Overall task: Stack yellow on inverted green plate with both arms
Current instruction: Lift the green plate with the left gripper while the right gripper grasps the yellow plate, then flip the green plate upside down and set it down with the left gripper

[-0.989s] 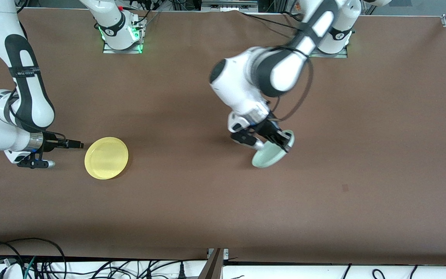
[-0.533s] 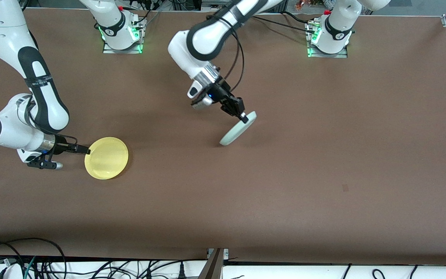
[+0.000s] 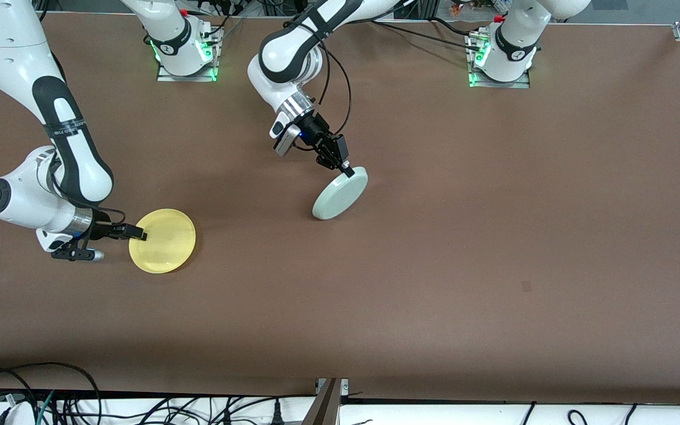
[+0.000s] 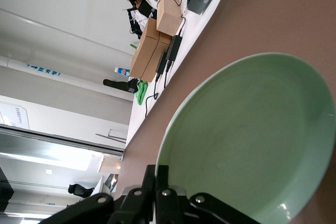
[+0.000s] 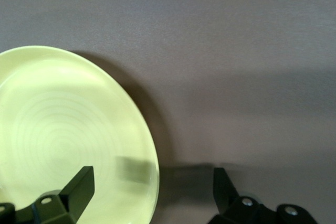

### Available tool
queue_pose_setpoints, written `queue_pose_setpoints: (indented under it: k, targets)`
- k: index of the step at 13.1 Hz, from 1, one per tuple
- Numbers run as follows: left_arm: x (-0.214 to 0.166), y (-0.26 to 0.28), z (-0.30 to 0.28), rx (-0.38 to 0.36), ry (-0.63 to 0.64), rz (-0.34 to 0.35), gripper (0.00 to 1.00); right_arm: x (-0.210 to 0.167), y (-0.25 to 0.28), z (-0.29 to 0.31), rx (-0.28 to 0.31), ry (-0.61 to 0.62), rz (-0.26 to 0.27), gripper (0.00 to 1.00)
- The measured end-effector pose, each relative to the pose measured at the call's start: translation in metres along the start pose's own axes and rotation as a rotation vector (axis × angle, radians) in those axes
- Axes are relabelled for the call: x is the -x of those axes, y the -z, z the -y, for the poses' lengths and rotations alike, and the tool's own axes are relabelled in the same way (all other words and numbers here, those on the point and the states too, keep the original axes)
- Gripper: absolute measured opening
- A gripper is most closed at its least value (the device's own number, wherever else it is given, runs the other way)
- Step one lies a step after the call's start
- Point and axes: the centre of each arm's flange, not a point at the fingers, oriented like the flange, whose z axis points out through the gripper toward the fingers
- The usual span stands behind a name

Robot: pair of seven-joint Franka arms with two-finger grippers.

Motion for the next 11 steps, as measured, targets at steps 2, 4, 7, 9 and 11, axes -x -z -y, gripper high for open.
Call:
queue_pose_setpoints:
  k: [2, 4, 7, 9, 11]
  targets:
    - [-0.007, -0.009, 0.003, -0.043, -0.018, -0.04, 0.03, 0.0, -0.003, 0.0, -0.002, 0.01, 0.001, 0.95]
    - [-0.007, -0.013, 0.001, -0.06, -0.078, -0.047, 0.03, -0.001, -0.002, 0.001, -0.003, 0.013, -0.002, 0.71]
    - [-0.004, -0.019, -0.003, -0.082, -0.108, -0.038, 0.03, -0.002, 0.0, 0.002, -0.003, 0.017, -0.005, 0.33]
    - [0.004, -0.024, -0.016, -0.098, -0.118, -0.036, 0.03, -0.002, -0.001, 0.003, -0.006, 0.019, -0.001, 0.09]
    - [0.01, -0.021, -0.021, -0.123, -0.105, -0.042, 0.03, -0.003, 0.004, 0.006, -0.014, 0.019, 0.0, 0.03]
